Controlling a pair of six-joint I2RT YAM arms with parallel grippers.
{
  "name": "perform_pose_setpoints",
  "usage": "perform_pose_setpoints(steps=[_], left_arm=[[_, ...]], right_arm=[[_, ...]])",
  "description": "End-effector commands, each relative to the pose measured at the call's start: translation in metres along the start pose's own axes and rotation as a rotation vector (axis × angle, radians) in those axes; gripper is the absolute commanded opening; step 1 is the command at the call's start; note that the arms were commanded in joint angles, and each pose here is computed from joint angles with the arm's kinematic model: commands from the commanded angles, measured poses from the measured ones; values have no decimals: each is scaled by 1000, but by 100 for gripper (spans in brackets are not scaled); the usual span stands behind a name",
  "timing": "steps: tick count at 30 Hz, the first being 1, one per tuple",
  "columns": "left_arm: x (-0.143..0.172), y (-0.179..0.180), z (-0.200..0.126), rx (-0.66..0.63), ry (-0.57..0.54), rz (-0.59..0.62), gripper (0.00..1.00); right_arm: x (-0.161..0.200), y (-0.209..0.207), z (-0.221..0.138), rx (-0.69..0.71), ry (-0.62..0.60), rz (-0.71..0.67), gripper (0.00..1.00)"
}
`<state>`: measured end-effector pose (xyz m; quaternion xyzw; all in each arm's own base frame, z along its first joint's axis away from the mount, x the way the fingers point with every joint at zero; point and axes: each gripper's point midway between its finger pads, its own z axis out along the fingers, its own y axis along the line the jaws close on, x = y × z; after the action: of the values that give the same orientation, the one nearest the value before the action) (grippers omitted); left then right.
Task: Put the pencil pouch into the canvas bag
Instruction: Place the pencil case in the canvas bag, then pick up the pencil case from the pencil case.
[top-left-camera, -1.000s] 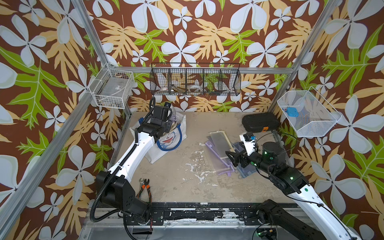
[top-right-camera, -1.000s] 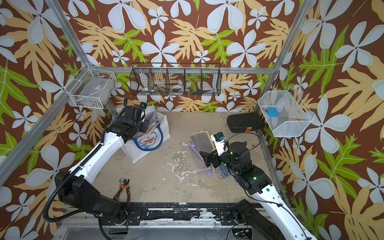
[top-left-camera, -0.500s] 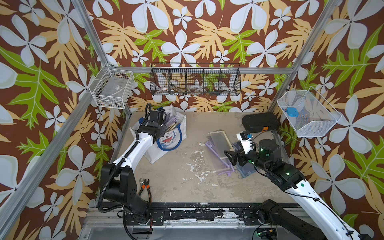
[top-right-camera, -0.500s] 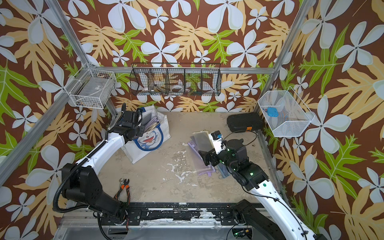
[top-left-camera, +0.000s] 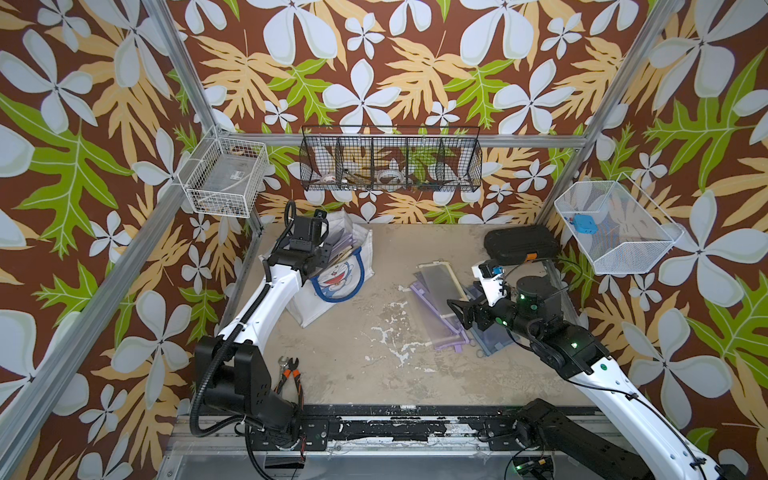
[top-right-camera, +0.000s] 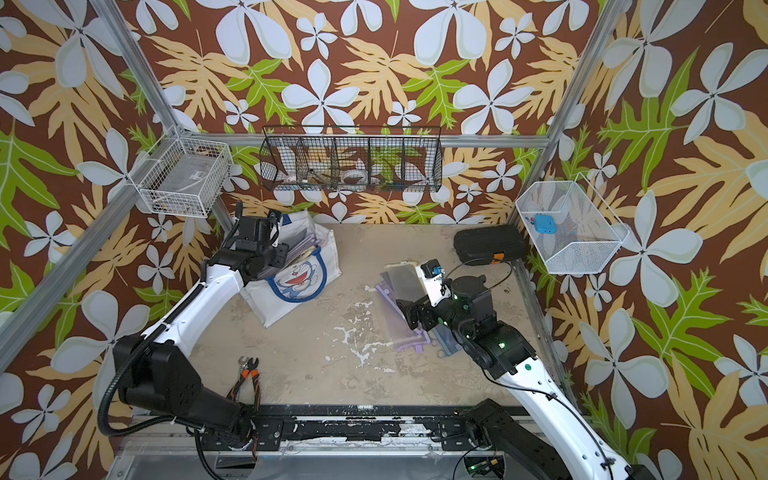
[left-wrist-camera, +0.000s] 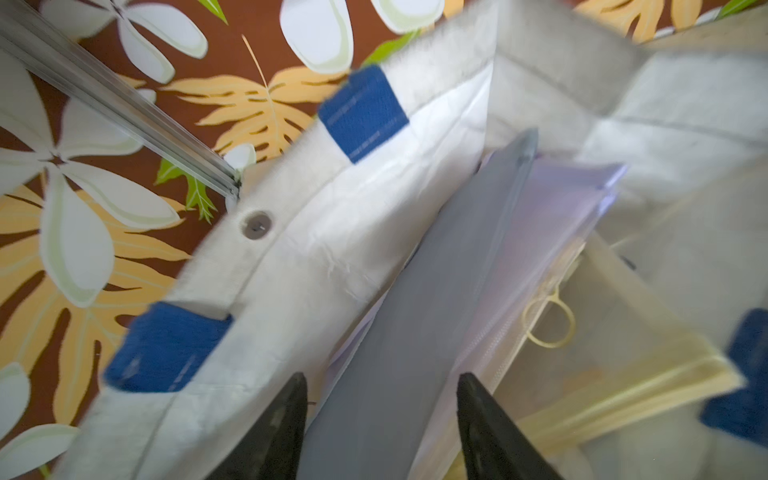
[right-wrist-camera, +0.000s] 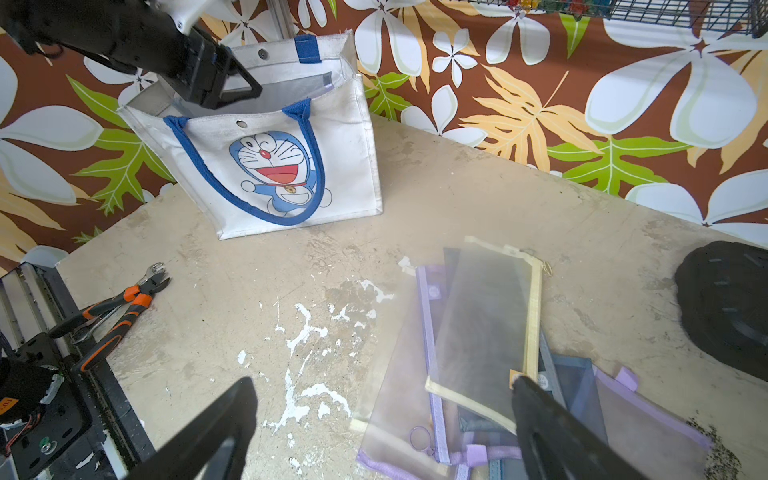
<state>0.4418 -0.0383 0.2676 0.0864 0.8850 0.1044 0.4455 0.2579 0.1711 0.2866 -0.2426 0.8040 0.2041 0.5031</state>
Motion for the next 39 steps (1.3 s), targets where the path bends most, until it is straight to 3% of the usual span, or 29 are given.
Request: perform_pose_setpoints(steps=[1, 5, 8, 12, 15, 19, 29, 33, 39], left_arm=[[-21, 3, -26, 33, -54, -25, 68], [-39, -3, -61, 76, -120, -22, 74], [-38, -33, -86, 194, -148, -31, 76], [-26, -113, -137, 537, -208, -99, 78], [2, -170, -167, 730, -213, -116, 80], [35, -201, -192, 948, -251, -220, 80], [64, -203, -202, 1032, -274, -235, 81], [69, -204, -203, 1040, -271, -234, 81], [74, -207, -197, 1042, -269, -239, 80]], right_arm=[[-2, 1, 2, -8, -12, 3, 96], [-1, -3, 2, 19, 5, 2, 96], [7, -17, 8, 91, 64, -9, 98], [28, -33, 29, 155, 189, -29, 98], [39, -42, 50, 172, 253, -31, 99], [58, -51, 85, 156, 333, -8, 98], [141, -80, 172, 174, 614, 14, 96], [159, -98, 185, 254, 681, -10, 94], [175, -106, 196, 280, 732, -32, 84]])
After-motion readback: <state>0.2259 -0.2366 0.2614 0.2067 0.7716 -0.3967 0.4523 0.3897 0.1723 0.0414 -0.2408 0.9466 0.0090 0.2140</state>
